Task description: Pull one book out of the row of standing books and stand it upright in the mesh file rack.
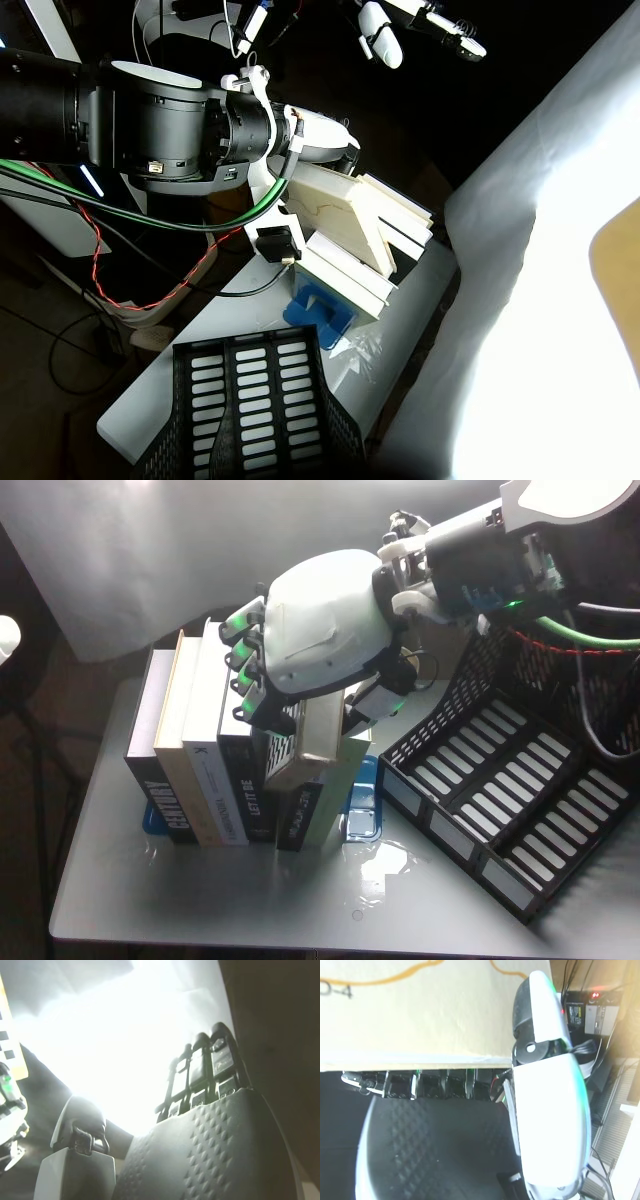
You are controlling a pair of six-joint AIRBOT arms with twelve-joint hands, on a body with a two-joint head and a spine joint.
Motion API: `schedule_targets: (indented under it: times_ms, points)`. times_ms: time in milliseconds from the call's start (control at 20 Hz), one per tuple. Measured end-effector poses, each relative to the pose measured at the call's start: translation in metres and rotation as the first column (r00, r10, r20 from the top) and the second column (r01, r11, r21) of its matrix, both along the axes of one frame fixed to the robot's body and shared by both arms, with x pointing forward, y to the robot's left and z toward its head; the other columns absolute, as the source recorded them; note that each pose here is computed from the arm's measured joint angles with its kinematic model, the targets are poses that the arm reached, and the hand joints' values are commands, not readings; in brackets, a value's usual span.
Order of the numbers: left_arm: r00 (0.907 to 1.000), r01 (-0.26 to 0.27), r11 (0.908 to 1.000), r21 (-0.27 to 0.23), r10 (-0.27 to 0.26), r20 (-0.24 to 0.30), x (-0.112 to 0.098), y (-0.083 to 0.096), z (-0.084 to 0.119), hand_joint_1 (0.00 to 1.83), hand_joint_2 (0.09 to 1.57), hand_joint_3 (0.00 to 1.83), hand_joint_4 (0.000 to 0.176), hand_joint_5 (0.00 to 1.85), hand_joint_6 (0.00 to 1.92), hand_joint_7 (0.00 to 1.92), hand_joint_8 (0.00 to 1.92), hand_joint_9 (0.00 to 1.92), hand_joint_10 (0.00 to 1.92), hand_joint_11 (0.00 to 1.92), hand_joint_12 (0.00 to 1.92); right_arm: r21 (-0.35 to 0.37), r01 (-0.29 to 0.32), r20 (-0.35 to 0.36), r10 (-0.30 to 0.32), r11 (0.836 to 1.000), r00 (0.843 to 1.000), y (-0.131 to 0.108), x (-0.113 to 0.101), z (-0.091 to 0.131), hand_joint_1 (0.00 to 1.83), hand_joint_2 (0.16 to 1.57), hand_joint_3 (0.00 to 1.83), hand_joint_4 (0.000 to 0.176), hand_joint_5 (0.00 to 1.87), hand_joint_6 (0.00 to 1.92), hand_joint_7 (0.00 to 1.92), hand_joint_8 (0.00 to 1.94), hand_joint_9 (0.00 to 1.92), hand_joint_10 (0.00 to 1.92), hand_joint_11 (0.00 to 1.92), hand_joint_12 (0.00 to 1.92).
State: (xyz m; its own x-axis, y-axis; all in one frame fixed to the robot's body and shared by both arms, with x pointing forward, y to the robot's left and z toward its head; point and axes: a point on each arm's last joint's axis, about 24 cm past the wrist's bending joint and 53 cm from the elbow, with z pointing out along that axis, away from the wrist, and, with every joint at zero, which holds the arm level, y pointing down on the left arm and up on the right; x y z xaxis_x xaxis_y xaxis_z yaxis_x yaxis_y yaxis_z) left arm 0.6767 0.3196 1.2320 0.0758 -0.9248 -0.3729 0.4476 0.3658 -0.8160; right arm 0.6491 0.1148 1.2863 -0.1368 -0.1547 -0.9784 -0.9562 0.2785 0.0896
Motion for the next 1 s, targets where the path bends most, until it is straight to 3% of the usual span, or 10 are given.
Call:
schedule_targets:
  times_ms: [150,200,350,500,600,650,700,800,950,1000]
  points:
    - [1.0000,0.002,0.9999,-0.010,-0.002,0.005,0.001,-0.002,0.001,0.18,1.32,0.00,0.013,0.00,0.00,0.00,0.00,0.00,0.00,0.00,0.00,0.011,0.028,-0.024,-0.028,1.000,0.999,-0.005,0.009,0.001,1.30,1.30,0.00,0.000,0.68,1.29,0.63,1.59,0.58,1.81,0.41,1.92]
    - [0.9999,0.010,0.9999,-0.009,-0.010,0.008,0.001,-0.005,0.002,0.15,1.32,0.00,0.015,0.00,0.00,0.00,0.00,0.00,0.00,0.00,0.00,0.022,0.035,-0.032,-0.034,0.999,0.999,-0.008,0.011,0.007,1.17,1.30,0.00,0.000,0.69,1.32,0.64,1.68,0.53,1.82,0.34,1.92]
    - [0.9999,0.012,0.9999,-0.005,-0.012,0.009,0.001,-0.005,0.002,0.15,1.32,0.00,0.010,0.00,0.00,0.00,0.00,0.00,0.00,0.00,0.00,0.063,0.059,-0.022,-0.058,0.996,0.998,-0.022,0.018,0.031,1.12,1.31,0.00,0.000,0.72,1.50,0.54,1.56,0.33,1.47,0.04,1.92]
    - [0.9999,0.006,1.0000,-0.008,-0.006,0.009,0.001,-0.003,0.002,0.15,1.31,0.00,0.000,0.00,0.00,0.00,0.00,0.00,0.00,0.00,0.00,0.084,0.080,-0.041,-0.077,0.993,0.996,-0.030,0.024,0.041,1.13,1.29,0.00,0.000,0.75,1.45,0.60,1.51,0.45,1.50,0.24,1.92]
    - [0.9998,0.017,0.9998,-0.003,-0.017,0.014,0.001,-0.006,0.004,0.16,1.31,0.00,0.000,0.00,0.00,0.00,0.00,0.00,0.00,0.00,0.00,0.099,0.077,-0.054,-0.072,0.992,0.996,-0.037,0.023,0.051,1.15,1.27,0.00,0.000,0.80,1.36,0.64,1.47,0.45,1.53,0.19,1.92]
    - [0.9997,0.017,0.9998,-0.007,-0.016,0.017,0.001,-0.007,0.005,0.18,1.31,0.00,0.000,0.00,0.00,0.00,0.00,0.00,0.00,0.00,0.00,0.106,0.079,-0.050,-0.074,0.991,0.996,-0.040,0.021,0.055,1.15,1.25,0.00,0.000,0.83,1.27,0.67,1.50,0.54,1.62,0.38,1.92]
    - [0.9997,0.014,0.9999,-0.010,-0.013,0.020,0.001,-0.006,0.006,0.18,1.31,0.00,0.000,0.00,0.00,0.00,0.00,0.00,0.00,0.00,0.00,0.117,0.075,-0.036,-0.072,0.990,0.997,-0.045,0.017,0.063,1.16,1.25,0.00,0.000,0.84,1.29,0.65,1.48,0.48,1.59,0.27,1.92]
    - [0.9998,0.011,0.9999,-0.011,-0.011,0.016,0.002,-0.005,0.005,0.19,1.31,0.00,0.013,0.00,0.00,0.00,0.00,0.00,0.00,0.00,0.00,0.144,0.079,-0.011,-0.078,0.986,0.997,-0.054,0.016,0.082,1.17,1.24,0.00,0.000,0.82,1.17,0.74,1.54,0.68,1.73,0.48,1.92]
    - [0.9995,0.024,0.9997,-0.002,-0.024,0.020,0.001,-0.009,0.006,0.16,1.31,0.00,0.000,0.00,0.00,0.00,0.00,0.00,0.00,0.00,0.00,0.168,0.100,0.010,-0.104,0.981,0.995,-0.065,0.019,0.096,1.16,1.23,0.00,0.000,0.83,1.19,0.74,1.49,0.59,1.68,0.29,1.92]
    - [0.9995,0.021,0.9998,-0.006,-0.021,0.022,0.001,-0.008,0.007,0.16,1.31,0.00,0.000,0.00,0.00,0.00,0.00,0.00,0.00,0.00,0.00,0.178,0.106,0.018,-0.111,0.978,0.994,-0.069,0.019,0.101,1.15,1.23,0.00,0.018,0.81,1.28,0.73,1.41,0.49,1.56,0.08,1.92]
